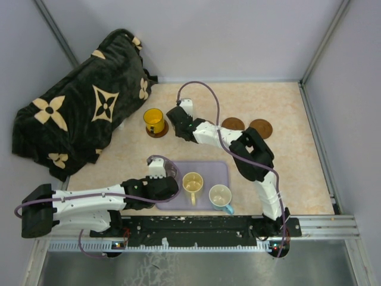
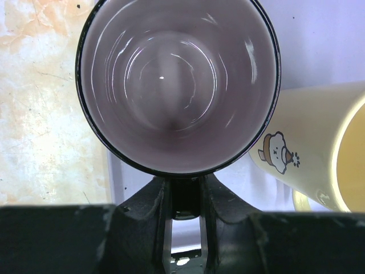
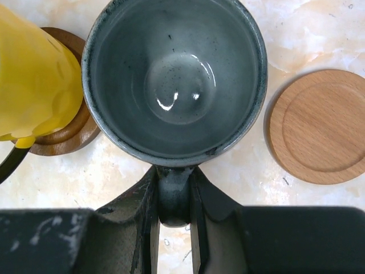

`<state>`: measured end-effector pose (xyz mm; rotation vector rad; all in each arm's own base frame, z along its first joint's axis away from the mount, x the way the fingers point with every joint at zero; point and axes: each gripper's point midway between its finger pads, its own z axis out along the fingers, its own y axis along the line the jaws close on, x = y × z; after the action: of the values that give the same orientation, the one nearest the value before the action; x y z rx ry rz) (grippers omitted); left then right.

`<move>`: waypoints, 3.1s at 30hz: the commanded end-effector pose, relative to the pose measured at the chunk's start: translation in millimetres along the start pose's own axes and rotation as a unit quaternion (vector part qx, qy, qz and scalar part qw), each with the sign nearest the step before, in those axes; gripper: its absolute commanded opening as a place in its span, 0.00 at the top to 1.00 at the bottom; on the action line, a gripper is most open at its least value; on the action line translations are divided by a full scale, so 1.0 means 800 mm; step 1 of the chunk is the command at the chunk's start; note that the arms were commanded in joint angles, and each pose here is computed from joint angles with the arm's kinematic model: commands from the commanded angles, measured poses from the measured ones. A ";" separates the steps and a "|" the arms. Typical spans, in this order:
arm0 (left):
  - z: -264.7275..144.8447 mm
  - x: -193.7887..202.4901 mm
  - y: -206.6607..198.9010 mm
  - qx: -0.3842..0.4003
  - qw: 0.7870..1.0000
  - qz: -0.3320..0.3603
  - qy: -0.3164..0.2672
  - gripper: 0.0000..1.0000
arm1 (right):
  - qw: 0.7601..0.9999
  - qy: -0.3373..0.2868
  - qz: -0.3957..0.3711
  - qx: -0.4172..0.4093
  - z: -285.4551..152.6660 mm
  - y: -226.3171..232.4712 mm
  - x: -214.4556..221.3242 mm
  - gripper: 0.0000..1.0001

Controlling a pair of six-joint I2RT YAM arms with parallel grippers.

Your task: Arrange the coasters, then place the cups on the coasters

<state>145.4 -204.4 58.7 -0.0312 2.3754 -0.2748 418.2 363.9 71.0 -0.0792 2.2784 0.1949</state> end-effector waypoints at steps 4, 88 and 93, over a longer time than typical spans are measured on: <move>-0.001 0.011 0.011 -0.018 1.000 0.009 0.017 0.91 | 0.999 -0.026 0.024 -0.008 -0.034 0.006 -0.024 1.00; 0.001 0.002 -0.022 0.008 1.000 0.015 0.013 0.78 | 0.979 0.135 -0.071 -0.135 -0.399 -0.187 0.152 0.33; 0.001 0.001 -0.022 0.011 1.000 0.010 0.010 0.78 | 0.974 0.167 -0.072 -0.137 -0.392 -0.182 0.171 0.46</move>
<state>147.6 -212.0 61.1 0.0138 2.3826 -0.2329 120.5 160.6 160.2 -0.4323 2.5047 0.4053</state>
